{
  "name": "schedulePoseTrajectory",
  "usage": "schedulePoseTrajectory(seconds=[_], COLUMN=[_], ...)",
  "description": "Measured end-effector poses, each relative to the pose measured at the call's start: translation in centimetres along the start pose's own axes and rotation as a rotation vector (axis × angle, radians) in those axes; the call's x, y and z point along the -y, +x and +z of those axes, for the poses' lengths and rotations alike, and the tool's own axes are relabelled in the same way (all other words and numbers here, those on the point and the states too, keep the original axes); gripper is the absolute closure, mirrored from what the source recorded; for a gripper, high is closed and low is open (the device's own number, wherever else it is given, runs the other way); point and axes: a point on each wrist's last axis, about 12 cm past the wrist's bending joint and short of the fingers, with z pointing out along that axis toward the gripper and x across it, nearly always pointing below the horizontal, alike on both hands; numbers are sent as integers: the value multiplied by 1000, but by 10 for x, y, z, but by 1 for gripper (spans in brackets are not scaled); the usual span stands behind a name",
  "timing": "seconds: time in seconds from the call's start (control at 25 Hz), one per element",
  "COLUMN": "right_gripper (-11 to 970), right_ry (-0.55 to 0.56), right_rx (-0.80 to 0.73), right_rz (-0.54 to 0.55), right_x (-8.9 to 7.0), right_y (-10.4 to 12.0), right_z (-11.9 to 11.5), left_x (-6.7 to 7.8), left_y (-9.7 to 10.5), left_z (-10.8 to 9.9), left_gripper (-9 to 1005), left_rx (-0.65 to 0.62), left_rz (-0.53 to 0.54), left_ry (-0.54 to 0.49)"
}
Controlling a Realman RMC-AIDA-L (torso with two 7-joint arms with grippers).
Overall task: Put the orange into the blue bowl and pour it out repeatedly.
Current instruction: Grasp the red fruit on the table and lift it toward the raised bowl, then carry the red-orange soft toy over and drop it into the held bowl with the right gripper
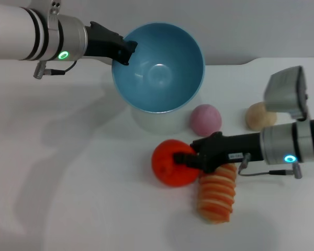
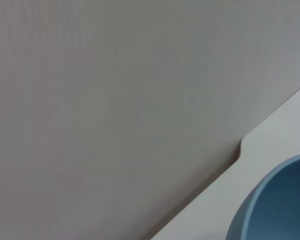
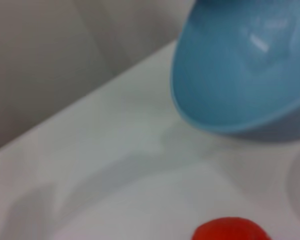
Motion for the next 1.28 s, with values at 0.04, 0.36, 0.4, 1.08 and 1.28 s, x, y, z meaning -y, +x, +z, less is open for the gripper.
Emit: schedulePoseTrajectory(seconds=[0.04,0.36,0.4,1.08,1.28], right_gripper=[742,815,823,920,887], right_ry=[-5,-91,-93,-101,-87], right_rx=[28,297,325,447,416], right_rz=[-7,-123,-141,-131,-109], right_x=[0,-15,-17,-15,-12], right_y=[-1,-11,-13,-19,-17], right_z=[-5,-57,-66,-86,-78], left_x=[0,-2,-3,38,44], left_y=[0,-1,-2,4,5], left_z=[0,-1,-1,4,7], left_gripper=[997,996,996,996,997], left_rx=[0,1,-5,-214,-202], left_rz=[1,6,11,73,74], left_ry=[0,-11,-9,210,223])
